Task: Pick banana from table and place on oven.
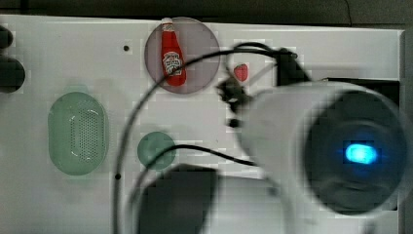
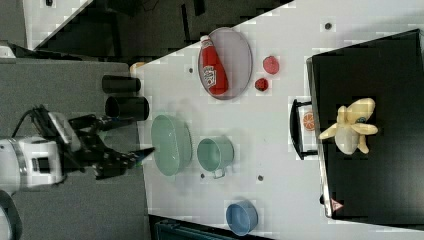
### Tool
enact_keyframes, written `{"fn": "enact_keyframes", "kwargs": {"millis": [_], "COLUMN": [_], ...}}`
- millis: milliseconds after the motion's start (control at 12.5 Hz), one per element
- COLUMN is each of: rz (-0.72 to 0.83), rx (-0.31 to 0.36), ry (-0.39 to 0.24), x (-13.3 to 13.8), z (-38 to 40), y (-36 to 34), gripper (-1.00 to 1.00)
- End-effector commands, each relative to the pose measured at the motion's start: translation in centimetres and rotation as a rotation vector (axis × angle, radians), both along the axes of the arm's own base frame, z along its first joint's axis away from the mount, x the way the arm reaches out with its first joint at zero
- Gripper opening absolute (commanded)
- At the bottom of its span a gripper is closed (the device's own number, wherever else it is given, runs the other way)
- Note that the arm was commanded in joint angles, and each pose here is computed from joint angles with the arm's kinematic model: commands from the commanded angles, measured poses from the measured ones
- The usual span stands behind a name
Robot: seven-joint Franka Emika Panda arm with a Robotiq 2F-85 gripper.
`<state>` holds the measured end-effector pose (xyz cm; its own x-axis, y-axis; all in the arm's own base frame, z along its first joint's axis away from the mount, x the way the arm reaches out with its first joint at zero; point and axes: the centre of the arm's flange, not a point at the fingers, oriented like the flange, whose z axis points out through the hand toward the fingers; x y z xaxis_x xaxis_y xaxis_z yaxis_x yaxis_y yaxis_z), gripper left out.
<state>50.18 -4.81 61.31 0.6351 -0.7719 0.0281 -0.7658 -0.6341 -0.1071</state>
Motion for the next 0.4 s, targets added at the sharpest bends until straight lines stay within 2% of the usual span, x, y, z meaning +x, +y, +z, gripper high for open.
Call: {"fn": "enact_keyframes", "kwargs": {"millis": [80, 240, 320, 400], "rz": [-0.212, -0.189, -0.181, -0.18], "rx": [0.01, -0.092, -0.118, -0.111], "ry": [0.11, 0.1, 0.098, 0.097], "x": [-0.19, -0.34, -0.34, -0.32], "z": [-3.77, -3.45, -3.4, -3.39], "y": [0.79, 0.61, 0.71, 0.88], "gripper": [1.0, 1.0, 1.0, 1.0]}}
